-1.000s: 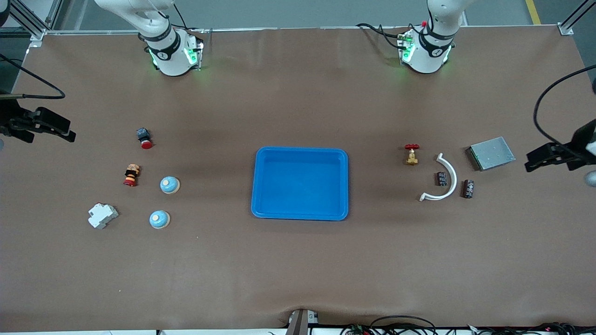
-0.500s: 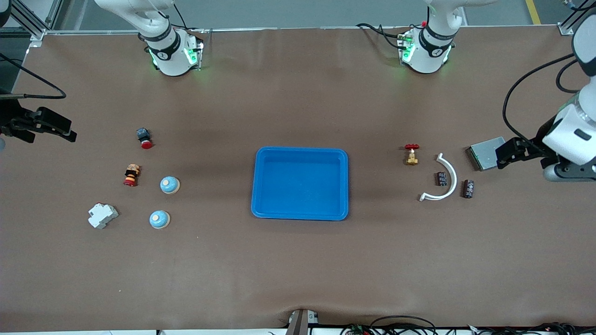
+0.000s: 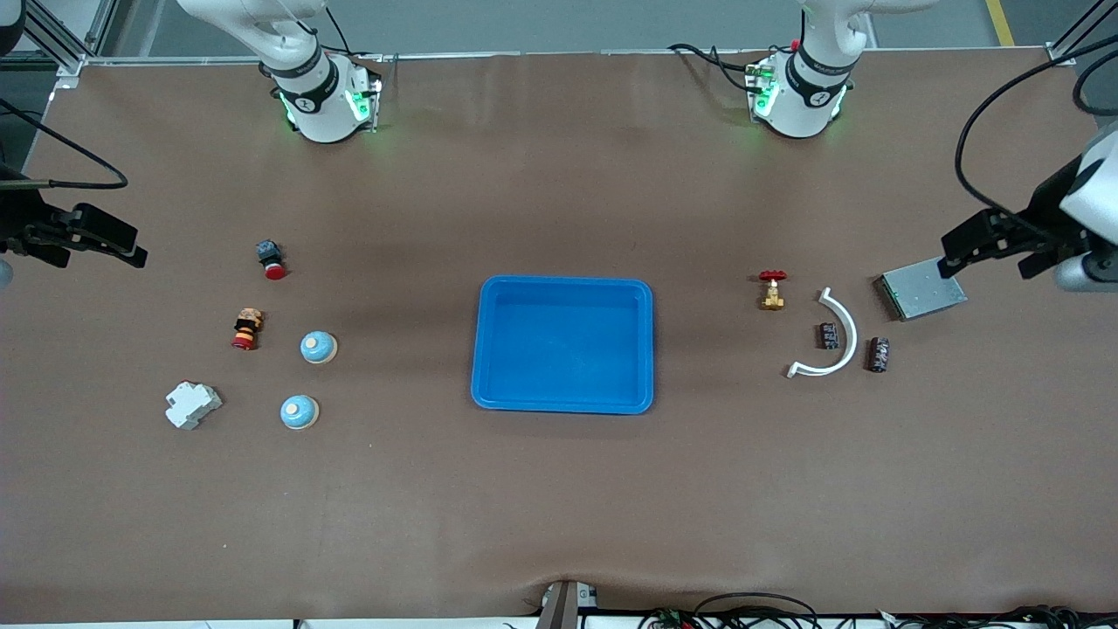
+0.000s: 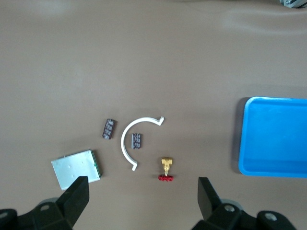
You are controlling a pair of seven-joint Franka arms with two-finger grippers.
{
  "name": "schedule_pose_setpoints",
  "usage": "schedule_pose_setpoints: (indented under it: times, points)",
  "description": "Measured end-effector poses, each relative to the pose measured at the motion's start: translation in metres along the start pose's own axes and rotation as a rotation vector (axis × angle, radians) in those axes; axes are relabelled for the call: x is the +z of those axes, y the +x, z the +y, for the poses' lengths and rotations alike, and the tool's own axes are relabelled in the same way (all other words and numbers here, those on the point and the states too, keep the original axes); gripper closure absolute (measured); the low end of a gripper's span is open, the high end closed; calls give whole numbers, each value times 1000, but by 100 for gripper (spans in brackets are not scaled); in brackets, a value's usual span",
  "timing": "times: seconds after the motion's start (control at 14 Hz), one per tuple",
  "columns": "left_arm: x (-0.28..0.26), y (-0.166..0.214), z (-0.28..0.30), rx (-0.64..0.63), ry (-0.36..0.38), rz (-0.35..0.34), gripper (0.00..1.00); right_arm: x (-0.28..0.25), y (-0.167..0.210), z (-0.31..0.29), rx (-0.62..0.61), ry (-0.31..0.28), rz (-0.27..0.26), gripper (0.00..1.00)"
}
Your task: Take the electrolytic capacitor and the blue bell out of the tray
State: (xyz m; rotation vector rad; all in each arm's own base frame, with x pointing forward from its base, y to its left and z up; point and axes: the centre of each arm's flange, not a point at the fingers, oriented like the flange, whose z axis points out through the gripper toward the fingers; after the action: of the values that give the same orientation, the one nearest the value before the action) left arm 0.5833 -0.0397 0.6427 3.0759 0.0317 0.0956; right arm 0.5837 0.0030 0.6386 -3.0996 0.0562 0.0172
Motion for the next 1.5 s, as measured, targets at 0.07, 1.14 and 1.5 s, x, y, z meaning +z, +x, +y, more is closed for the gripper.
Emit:
schedule_pose_setpoints:
  times: [0.07,1.14,1.5]
  points:
    - [-7,-3,-9,-15,-8,5,0,0,0,0,0,0,-1,0]
    - [-9,-36,6,44,69,71,0,4,1,0,0,-1,-2,0]
    - [-23,-49,-19,-12,25,107,0,5,2,-5,-17,0,4,0]
